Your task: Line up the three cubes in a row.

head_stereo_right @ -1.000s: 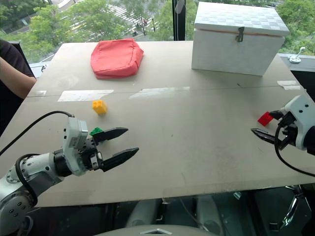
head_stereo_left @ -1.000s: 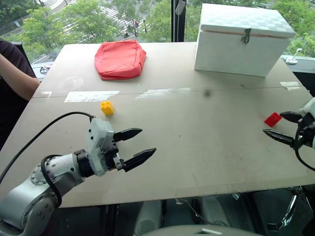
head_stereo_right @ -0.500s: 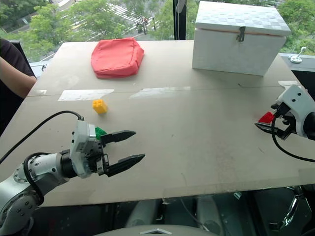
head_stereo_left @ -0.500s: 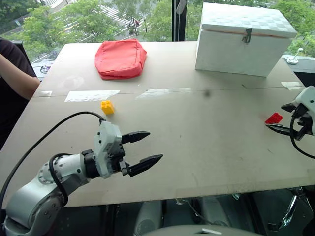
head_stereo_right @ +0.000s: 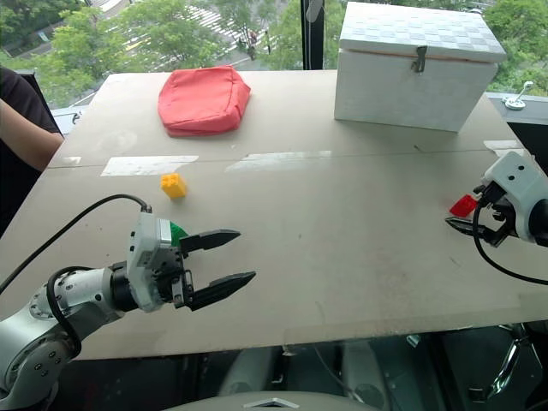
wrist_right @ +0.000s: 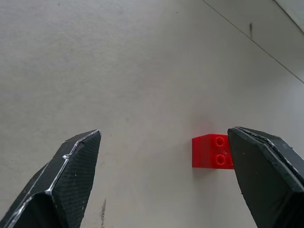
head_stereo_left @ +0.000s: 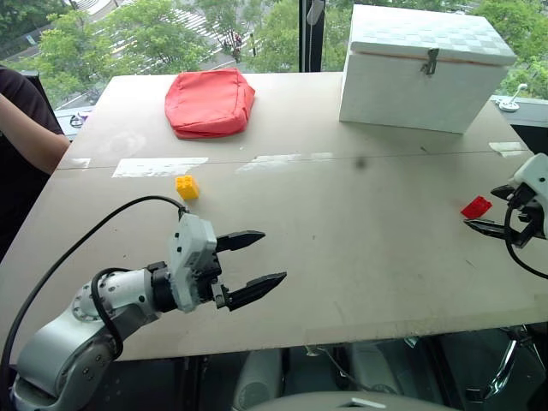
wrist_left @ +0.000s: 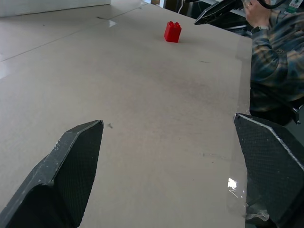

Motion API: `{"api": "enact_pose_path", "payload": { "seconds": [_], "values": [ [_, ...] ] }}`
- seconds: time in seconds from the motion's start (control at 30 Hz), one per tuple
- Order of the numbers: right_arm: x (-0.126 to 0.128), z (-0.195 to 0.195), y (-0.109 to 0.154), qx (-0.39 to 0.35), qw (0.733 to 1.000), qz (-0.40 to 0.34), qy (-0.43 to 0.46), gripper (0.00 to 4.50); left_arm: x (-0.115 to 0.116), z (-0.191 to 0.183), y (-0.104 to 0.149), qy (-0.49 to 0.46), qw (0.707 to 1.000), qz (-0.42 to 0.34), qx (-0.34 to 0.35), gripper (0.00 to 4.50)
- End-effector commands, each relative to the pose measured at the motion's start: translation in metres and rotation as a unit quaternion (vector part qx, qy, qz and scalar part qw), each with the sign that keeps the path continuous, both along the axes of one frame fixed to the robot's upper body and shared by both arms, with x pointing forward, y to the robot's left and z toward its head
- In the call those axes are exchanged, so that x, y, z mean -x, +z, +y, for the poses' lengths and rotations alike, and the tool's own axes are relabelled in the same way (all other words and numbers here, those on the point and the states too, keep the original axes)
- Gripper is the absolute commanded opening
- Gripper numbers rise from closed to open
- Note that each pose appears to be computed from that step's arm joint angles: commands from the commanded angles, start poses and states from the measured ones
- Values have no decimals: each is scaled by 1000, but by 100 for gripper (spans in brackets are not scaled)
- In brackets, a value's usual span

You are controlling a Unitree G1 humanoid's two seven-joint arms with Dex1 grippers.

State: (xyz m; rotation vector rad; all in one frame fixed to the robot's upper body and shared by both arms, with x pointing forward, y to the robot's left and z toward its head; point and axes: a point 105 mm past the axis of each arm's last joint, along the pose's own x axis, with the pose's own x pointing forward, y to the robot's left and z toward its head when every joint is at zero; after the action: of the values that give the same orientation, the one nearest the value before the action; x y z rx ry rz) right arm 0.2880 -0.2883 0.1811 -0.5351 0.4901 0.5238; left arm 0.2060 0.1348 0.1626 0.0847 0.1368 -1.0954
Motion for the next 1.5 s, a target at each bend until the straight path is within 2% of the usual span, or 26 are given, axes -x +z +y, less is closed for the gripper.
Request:
{"api": "enact_pose_path", "payload": {
  "seconds": [0.03,0.37,0.73,0.93,1.43,1.5],
  "values": [
    [0,-3,14,6,1000,-28,-6,439,1,-2,5,-7,1000,-16,4,450],
    [-5,-14,13,30,999,-22,-21,439,0,-3,6,-17,1000,-22,-2,450],
    [-41,-23,-9,13,994,71,-85,439,8,-21,11,-78,995,-50,-29,450],
    [-64,-27,-20,36,989,102,-104,439,6,-23,12,-79,995,-53,-28,450],
    [-79,-37,-36,56,983,138,-108,439,9,-25,16,-61,996,-53,-24,450],
    [-81,-37,-38,53,983,137,-112,385,9,-26,18,-60,996,-54,-23,450]
  ]
}}
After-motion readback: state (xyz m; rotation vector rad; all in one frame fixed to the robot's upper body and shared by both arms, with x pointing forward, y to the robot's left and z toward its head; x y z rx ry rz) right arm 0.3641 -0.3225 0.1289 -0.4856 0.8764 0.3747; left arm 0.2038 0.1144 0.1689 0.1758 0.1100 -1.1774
